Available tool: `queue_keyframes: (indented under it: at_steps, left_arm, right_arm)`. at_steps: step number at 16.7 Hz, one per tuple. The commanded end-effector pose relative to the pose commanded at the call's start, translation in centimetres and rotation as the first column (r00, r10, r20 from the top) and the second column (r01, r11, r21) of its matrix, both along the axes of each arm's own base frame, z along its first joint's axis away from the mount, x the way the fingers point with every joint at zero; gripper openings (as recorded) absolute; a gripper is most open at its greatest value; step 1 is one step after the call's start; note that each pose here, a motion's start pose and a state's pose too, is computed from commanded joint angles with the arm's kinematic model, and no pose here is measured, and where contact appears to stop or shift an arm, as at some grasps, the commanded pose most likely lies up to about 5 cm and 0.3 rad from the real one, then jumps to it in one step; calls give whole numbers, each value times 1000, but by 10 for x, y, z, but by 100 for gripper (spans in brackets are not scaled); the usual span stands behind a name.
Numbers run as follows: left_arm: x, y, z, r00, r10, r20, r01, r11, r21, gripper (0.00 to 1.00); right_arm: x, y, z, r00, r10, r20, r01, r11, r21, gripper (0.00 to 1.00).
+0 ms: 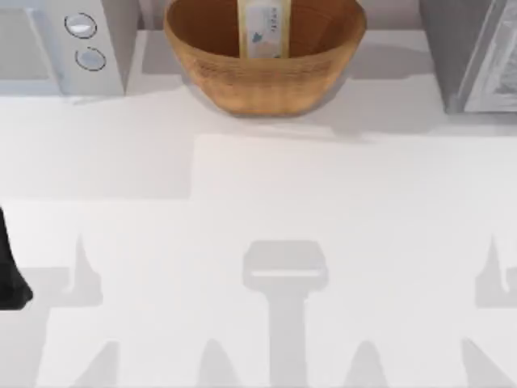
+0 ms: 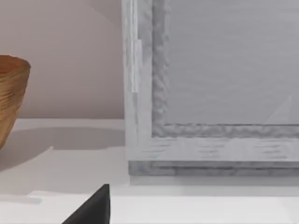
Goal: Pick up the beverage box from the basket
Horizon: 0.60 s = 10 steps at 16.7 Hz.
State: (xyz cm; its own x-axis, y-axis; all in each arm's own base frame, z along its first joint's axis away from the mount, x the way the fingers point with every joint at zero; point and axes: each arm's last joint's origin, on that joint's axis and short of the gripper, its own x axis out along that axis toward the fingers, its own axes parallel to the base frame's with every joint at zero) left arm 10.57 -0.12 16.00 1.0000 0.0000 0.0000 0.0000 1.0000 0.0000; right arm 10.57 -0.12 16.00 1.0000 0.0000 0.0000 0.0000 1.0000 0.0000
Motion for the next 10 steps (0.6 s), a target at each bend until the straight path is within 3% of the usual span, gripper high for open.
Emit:
queue_keyframes:
  at_steps: [5, 10]
  left_arm:
    - [2, -2, 7, 1000, -9, -14, 10, 1000, 6, 100]
    - [21, -11, 53, 999, -25, -25, 26, 1000, 9, 100]
  right_arm:
    - [0, 0, 0, 1000, 0, 0, 0, 1000, 0, 100]
    - [0, 0, 0, 1000, 0, 0, 0, 1000, 0, 100]
